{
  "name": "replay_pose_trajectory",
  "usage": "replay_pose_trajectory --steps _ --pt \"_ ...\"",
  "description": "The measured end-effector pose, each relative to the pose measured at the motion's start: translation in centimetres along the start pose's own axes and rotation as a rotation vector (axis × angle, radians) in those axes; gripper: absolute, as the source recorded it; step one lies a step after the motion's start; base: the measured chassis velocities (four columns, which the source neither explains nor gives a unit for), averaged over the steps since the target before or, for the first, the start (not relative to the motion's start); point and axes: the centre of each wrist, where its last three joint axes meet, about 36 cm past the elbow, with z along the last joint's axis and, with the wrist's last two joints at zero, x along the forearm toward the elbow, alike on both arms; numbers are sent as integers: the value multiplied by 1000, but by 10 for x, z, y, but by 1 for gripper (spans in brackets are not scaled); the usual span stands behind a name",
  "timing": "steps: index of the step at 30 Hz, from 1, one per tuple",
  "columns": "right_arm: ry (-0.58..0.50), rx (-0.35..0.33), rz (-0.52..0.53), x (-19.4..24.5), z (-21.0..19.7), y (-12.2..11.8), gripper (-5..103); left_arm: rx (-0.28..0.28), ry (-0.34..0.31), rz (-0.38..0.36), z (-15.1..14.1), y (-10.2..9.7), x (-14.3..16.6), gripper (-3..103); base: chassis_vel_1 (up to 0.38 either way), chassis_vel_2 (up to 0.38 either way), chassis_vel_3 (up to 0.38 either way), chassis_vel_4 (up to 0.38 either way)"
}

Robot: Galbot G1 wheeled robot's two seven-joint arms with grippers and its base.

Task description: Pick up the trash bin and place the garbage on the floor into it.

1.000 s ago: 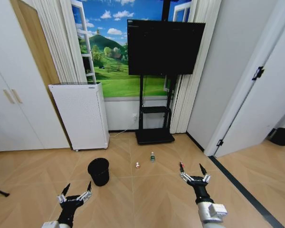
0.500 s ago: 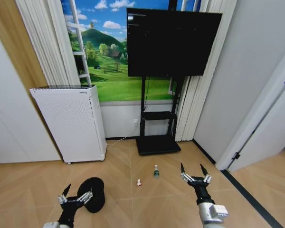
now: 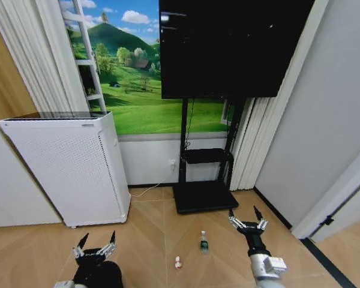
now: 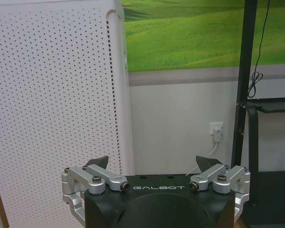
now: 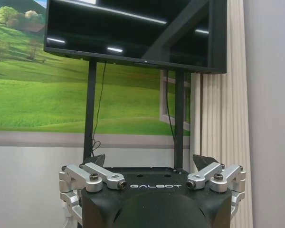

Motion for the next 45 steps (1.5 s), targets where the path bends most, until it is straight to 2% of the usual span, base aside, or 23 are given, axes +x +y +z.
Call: replay_pose_trajectory --steps 7,18,45 --pt "-5 -9 -14 1 1 3 100 5 -1 -11 0 2 0 100 26 -19 -34 25" --pt "-7 -9 -18 3 3 4 100 23 -52 -17 -2 3 1 100 18 -11 -11 17" --pt "-12 -7 -11 4 9 3 100 25 -65 -17 -3 3 2 100 0 0 0 0"
